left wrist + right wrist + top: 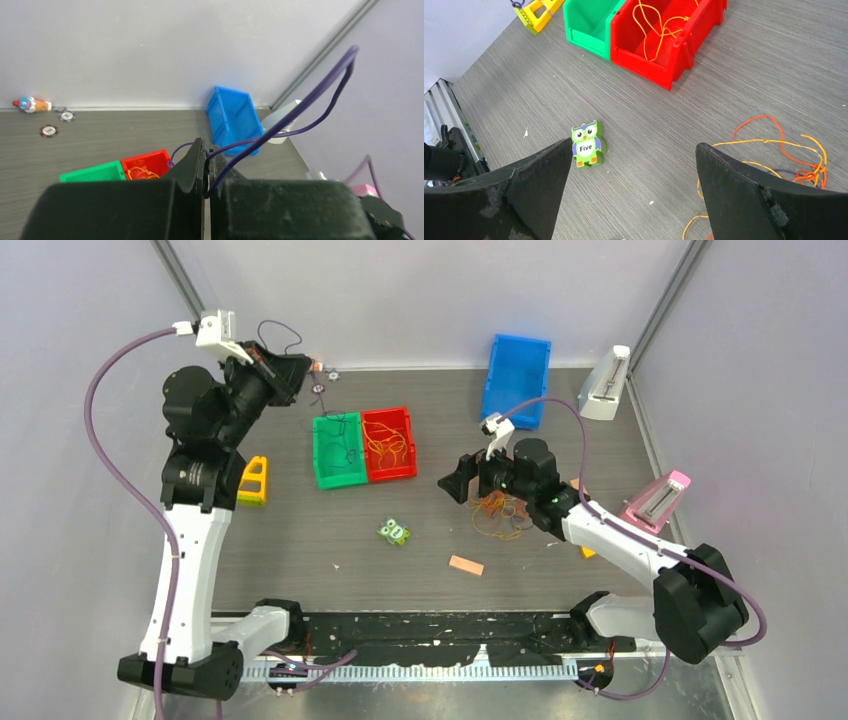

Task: Untangle the cables
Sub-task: Place the cable in the bin.

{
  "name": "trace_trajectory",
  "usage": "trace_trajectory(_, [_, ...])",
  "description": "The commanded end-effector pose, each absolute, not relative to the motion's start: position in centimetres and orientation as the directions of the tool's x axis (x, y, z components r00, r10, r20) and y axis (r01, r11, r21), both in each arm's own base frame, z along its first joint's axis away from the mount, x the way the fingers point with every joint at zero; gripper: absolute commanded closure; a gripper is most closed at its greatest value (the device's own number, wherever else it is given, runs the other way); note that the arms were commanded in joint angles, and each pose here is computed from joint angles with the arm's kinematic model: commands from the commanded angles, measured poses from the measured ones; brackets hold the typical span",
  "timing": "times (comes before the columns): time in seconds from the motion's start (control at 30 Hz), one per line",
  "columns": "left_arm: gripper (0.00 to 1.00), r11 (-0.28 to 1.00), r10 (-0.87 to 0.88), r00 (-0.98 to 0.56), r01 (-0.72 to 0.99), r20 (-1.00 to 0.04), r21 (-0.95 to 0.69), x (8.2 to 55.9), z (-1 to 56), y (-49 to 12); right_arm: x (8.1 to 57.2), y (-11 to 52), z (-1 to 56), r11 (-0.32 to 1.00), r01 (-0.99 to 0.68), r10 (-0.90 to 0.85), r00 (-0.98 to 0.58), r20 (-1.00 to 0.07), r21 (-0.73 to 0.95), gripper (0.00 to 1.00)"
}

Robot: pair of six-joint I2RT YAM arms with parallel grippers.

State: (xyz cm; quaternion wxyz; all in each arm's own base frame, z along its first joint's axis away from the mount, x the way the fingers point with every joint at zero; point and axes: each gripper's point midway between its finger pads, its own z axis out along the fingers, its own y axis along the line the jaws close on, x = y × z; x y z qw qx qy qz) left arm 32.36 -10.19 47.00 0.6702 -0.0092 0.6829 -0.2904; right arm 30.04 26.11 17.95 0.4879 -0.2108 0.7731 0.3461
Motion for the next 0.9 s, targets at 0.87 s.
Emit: trace_trajectory(0.87, [1.00,0.843,-0.441,-0.157,0.265,-0.883,-0.468,46.0,41.1,-7.6,30.8,25.5,22.1,0.691,-0.674,0.060,-0.307,-0.950,0.261,0.02])
